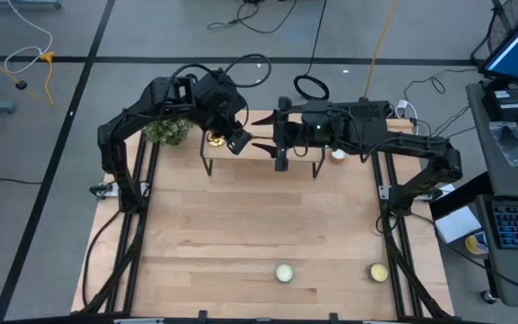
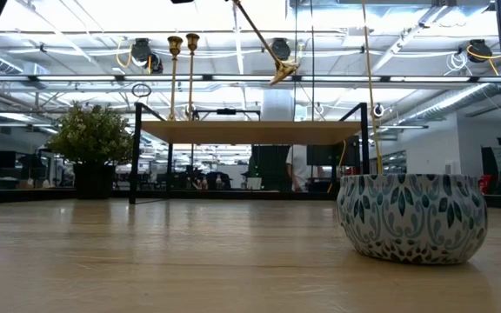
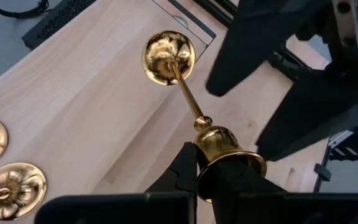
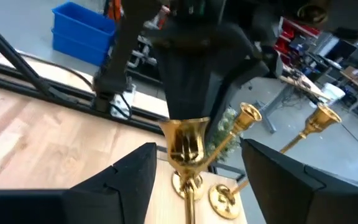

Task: Pick & Place candle stick holders
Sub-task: Put the gold candle holder on the shelf

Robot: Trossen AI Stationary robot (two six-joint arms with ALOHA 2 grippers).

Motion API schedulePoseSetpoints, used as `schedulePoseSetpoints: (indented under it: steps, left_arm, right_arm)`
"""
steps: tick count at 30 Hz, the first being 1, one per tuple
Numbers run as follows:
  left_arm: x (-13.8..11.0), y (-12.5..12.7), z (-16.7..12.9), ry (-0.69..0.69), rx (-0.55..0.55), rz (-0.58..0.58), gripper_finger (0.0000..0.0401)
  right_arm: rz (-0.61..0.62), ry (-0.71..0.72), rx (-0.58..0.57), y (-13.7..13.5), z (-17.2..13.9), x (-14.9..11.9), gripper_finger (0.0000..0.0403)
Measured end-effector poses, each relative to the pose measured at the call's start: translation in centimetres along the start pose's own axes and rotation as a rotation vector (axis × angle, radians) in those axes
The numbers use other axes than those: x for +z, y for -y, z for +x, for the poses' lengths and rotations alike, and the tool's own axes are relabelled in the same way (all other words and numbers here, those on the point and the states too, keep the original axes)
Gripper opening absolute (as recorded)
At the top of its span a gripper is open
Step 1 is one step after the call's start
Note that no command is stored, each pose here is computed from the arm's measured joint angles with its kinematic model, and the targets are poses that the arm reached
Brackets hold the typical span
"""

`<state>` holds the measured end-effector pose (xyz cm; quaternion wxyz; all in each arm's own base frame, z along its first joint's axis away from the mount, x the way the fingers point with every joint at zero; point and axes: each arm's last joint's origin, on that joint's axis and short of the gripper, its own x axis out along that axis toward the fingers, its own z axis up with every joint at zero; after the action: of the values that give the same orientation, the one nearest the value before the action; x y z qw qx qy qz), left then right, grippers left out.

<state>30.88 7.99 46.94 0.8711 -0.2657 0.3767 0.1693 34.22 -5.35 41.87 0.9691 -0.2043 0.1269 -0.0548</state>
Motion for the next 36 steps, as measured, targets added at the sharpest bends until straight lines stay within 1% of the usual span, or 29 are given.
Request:
schedulePoseSetpoints:
  steps: [4,11,15,19,25,33,36]
  left_arm:
    - [0.0,0.3,0.0,0.007,-0.008,0.007,0.0013]
    - [-0.3,0.8,0.1,0.0,-0.02,0.014,0.0013]
    - [-0.4,0.8,0.1,-0.008,-0.015,0.01,0.0013]
    - [-0.4,0.8,0.1,-0.008,-0.015,0.01,0.0013]
    - [-0.4,0.8,0.1,-0.006,-0.015,0.011,0.0013]
    - [-0.4,0.8,0.0,-0.005,-0.013,0.009,0.0015]
    - [-0.4,0.8,0.0,-0.006,-0.013,0.006,0.0014]
  right_arm:
    - [0.001,-0.011,0.015,-0.2,0.8,-0.4,0.0221]
    - [-0.001,-0.028,0.03,-0.8,1.8,-0.9,0.0219]
    - [-0.002,-0.004,0.025,-0.9,1.8,-0.6,0.0213]
    - [0.005,0.023,0.013,-0.7,1.8,-0.3,0.0194]
    - [0.015,0.023,0.014,-0.7,1.8,-0.4,0.0156]
    - [0.016,0.023,0.013,-0.7,1.8,-0.4,0.0127]
    - [0.007,0.023,0.015,-0.7,1.8,-0.4,0.011]
